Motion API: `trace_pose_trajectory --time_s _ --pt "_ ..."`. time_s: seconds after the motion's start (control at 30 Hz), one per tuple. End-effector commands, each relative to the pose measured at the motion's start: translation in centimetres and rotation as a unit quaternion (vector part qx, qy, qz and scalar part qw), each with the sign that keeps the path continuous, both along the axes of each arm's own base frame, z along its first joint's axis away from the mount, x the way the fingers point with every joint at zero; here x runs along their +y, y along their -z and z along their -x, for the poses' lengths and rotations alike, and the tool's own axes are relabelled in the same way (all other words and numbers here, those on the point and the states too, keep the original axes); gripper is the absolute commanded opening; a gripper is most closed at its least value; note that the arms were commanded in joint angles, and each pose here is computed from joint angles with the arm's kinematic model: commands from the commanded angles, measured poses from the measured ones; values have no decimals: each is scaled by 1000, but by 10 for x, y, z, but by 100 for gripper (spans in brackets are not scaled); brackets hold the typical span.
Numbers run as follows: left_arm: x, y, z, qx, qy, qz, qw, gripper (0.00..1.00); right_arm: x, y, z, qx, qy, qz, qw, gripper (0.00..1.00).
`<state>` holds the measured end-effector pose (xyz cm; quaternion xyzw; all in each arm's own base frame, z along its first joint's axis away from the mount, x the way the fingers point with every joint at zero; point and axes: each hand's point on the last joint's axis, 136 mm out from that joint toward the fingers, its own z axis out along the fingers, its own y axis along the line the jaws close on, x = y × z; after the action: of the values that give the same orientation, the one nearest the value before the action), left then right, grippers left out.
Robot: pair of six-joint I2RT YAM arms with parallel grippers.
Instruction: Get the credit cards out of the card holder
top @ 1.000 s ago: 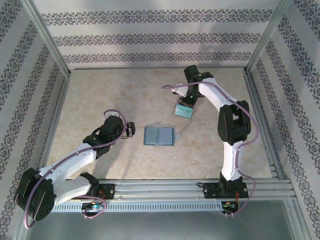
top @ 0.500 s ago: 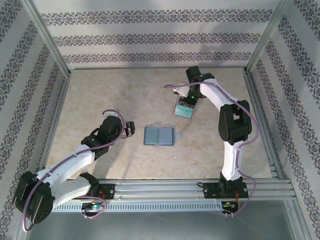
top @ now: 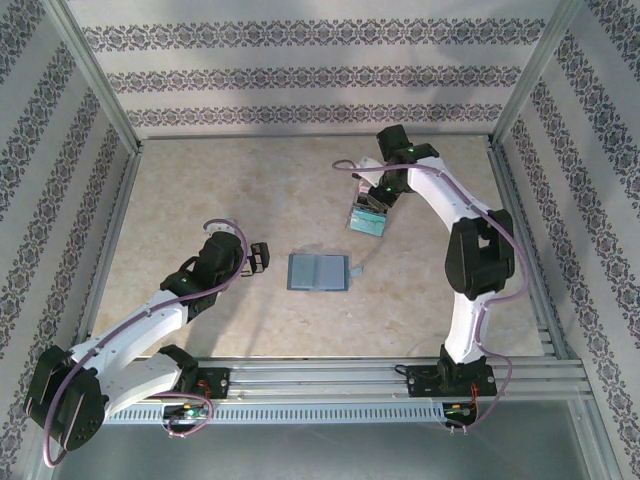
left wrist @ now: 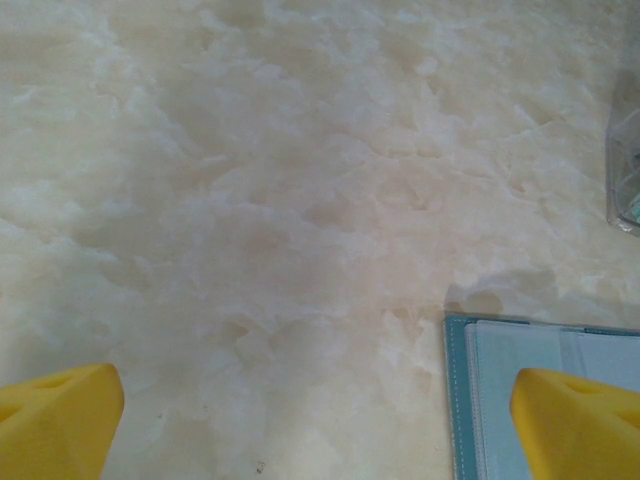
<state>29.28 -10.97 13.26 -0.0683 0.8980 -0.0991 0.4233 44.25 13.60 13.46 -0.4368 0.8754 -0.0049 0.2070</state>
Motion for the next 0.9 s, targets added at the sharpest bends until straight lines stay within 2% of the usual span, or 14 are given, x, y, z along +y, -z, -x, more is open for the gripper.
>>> trace_pose_trajectory --time_s 0.0,0.23,0.37,0.63,0.87 --pt "1 4 0 9 -6 11 1000 99 5 -28 4 -36 47 -21 998 31" --pt "-3 6 -7 15 -3 16 1000 99 8 -42 24 -60 176 -36 982 37" --pt "-6 7 -10 16 -2 22 1000 99 19 -37 47 -59 242 -37 968 39" --pt "-12 15 -15 25 5 30 999 99 62 -6 96 -5 300 -83 950 41" --pt "-9 17 -15 26 -4 36 999 99 99 28 139 43 329 -94 939 43"
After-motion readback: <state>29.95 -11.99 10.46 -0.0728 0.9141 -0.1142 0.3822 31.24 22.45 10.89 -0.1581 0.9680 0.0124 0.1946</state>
